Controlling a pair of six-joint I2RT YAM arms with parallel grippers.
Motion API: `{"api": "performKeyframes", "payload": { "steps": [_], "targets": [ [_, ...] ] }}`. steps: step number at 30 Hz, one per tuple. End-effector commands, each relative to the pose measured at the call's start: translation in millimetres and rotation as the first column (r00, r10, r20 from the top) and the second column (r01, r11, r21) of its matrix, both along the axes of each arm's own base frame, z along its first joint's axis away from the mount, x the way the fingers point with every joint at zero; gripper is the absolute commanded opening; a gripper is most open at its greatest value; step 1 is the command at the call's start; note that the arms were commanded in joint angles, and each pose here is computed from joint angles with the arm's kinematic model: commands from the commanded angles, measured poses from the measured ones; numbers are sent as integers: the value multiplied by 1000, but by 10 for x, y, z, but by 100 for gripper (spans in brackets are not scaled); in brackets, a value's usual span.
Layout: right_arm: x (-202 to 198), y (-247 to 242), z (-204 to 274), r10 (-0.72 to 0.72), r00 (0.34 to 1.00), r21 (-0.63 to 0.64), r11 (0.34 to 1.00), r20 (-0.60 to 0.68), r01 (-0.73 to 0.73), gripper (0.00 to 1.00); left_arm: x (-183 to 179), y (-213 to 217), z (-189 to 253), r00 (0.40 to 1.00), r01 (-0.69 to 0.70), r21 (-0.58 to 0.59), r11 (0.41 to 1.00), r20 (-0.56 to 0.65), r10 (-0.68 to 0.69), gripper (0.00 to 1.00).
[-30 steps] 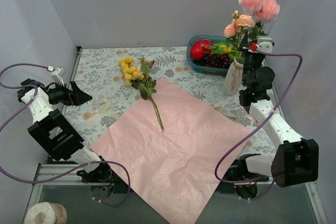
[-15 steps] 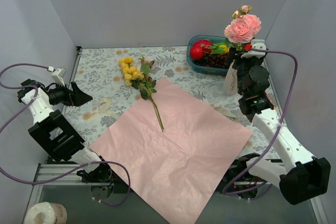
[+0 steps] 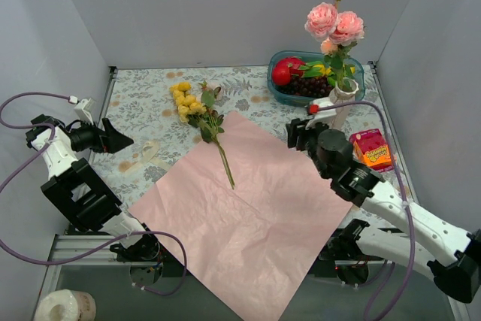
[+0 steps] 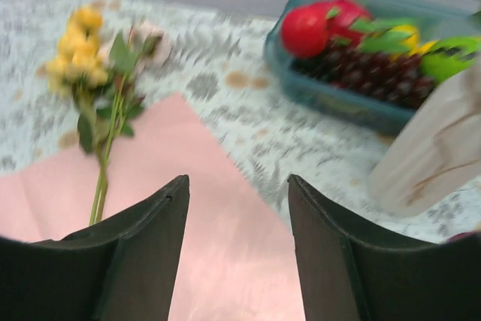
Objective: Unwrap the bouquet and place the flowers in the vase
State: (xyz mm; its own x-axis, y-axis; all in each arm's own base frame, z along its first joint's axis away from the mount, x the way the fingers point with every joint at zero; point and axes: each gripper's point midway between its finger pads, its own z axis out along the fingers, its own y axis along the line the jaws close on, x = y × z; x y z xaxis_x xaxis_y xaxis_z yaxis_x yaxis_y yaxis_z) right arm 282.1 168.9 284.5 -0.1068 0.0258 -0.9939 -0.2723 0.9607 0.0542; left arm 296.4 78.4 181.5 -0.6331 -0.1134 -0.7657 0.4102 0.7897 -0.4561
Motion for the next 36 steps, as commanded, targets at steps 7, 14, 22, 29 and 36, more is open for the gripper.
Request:
{"api": "performKeyframes", "payload": {
  "steps": [7,14,22,29,36],
  "targets": [
    [131,1612,-897,317,919,-153,922,-234,-356,41,-11,-45,150,999,-4,4,1000,48,4,98],
    [583,2570,-1409,424,837,-236,824,-347,-516,38,-15,-68,103,1000,-1,-35,999,25,2,98],
    [872,3125,-1692,501,773,-233,759,-389,-609,35,4,-21,49,1000,-5,-12,1000,26,5,98],
    [969,3160,-1936,485,755,-241,746,-441,-620,27,19,-7,18,1000,-4,-15,1000,23,4,98],
    [887,2977,-2027,465,762,-252,752,-452,-609,43,8,10,-16,1000,-2,7,1000,20,2,98]
  ]
}}
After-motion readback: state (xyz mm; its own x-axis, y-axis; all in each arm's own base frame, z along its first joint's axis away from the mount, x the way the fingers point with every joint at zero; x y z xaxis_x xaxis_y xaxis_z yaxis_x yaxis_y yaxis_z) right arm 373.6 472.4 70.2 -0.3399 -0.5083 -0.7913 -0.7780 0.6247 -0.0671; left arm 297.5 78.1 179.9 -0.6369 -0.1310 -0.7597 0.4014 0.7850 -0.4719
